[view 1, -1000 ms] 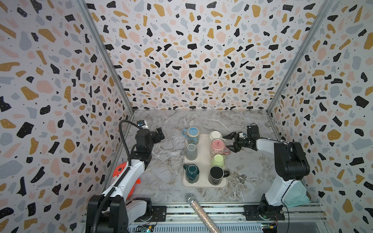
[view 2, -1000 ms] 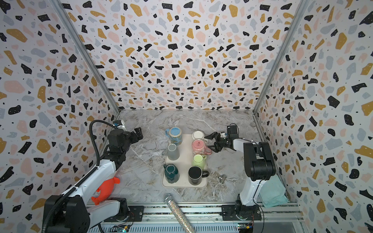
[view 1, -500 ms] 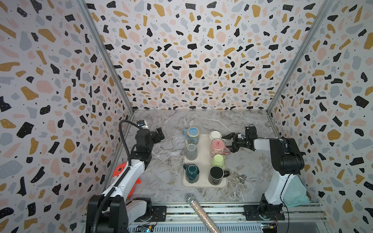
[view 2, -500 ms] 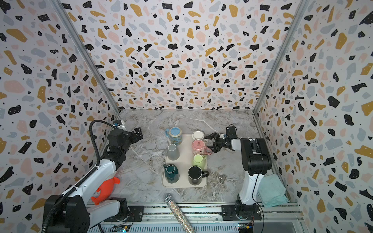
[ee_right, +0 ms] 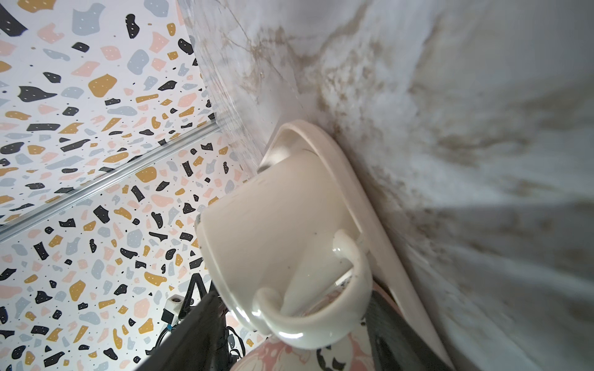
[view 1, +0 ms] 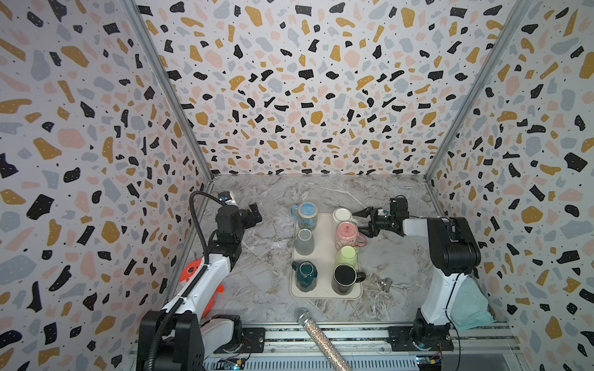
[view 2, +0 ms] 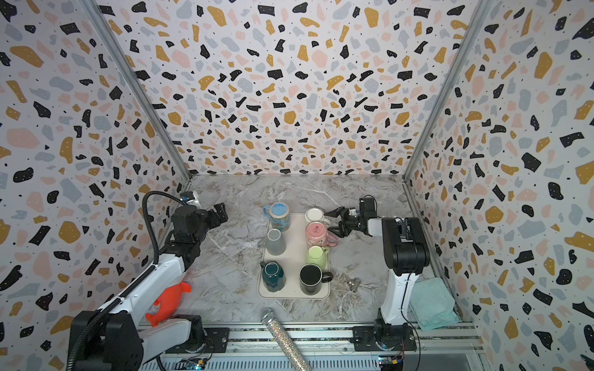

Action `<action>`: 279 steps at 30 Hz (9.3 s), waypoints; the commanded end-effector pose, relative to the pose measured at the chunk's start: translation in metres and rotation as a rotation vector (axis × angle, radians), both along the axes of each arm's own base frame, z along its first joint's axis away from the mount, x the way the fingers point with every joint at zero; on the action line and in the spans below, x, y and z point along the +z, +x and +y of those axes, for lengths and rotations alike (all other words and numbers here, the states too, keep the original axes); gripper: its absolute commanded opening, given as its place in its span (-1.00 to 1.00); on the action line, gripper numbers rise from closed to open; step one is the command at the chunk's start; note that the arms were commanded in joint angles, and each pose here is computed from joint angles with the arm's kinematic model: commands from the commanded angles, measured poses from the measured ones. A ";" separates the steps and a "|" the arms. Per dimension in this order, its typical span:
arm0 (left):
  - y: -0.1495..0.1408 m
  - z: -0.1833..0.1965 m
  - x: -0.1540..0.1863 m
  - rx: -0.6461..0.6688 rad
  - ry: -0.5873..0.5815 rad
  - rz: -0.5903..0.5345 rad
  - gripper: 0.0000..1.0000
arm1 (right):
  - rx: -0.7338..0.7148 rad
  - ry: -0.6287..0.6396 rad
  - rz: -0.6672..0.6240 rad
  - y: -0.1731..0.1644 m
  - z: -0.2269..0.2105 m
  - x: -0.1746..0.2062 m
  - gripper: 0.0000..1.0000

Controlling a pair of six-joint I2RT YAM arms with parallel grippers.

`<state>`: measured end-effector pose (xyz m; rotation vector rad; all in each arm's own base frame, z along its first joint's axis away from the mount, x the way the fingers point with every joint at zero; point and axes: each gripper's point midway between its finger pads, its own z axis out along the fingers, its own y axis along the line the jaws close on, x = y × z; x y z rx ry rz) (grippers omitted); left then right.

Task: Turn the mug right side up
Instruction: Rotate the mug on the tray, then pick up the mug from the tray, then place the mug at the top-left of the table.

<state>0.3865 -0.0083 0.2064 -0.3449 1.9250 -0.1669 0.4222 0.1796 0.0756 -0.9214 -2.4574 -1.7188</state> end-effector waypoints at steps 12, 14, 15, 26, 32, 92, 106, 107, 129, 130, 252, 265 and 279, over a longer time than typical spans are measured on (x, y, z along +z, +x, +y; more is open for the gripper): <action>0.002 0.004 0.013 0.016 0.004 -0.033 1.00 | -0.013 0.048 -0.062 0.020 0.002 0.027 0.31; 0.002 0.004 0.012 0.016 0.004 -0.030 1.00 | -0.016 0.050 -0.062 0.020 0.002 0.027 0.29; 0.002 0.004 0.012 0.016 0.003 -0.030 1.00 | -0.017 0.052 -0.062 0.020 0.002 0.027 0.28; 0.002 0.004 0.009 0.017 0.003 -0.023 1.00 | -0.036 0.057 -0.077 0.028 0.003 0.026 0.22; 0.002 0.004 0.008 0.017 0.003 -0.021 1.00 | -0.046 0.066 -0.081 0.032 0.005 0.023 0.19; 0.006 0.005 -0.001 0.020 0.009 0.007 1.00 | -0.087 0.154 -0.147 0.065 0.030 0.021 -0.23; 0.005 0.006 -0.003 0.026 0.015 0.012 1.00 | -0.082 0.162 -0.151 0.069 0.032 0.015 -0.77; 0.005 0.006 -0.003 0.026 0.016 0.013 1.00 | -0.079 0.163 -0.152 0.069 0.033 0.015 -0.81; 0.003 0.007 -0.002 0.028 0.019 0.012 1.00 | -0.028 0.192 -0.236 0.069 0.044 0.032 -1.00; 0.003 0.007 -0.002 0.028 0.019 0.011 1.00 | -0.026 0.193 -0.242 0.069 0.045 0.033 -1.00; 0.026 -0.261 0.085 -0.905 -0.127 0.055 0.62 | 0.693 -0.766 -1.808 -0.059 0.179 0.239 -1.00; 0.023 -0.259 0.056 -0.883 -0.079 0.151 0.47 | 0.690 -0.768 -1.839 -0.065 0.183 0.246 -1.00; 0.023 -0.259 0.043 -0.873 -0.094 0.189 0.35 | 0.679 -0.764 -1.859 -0.068 0.183 0.251 -1.00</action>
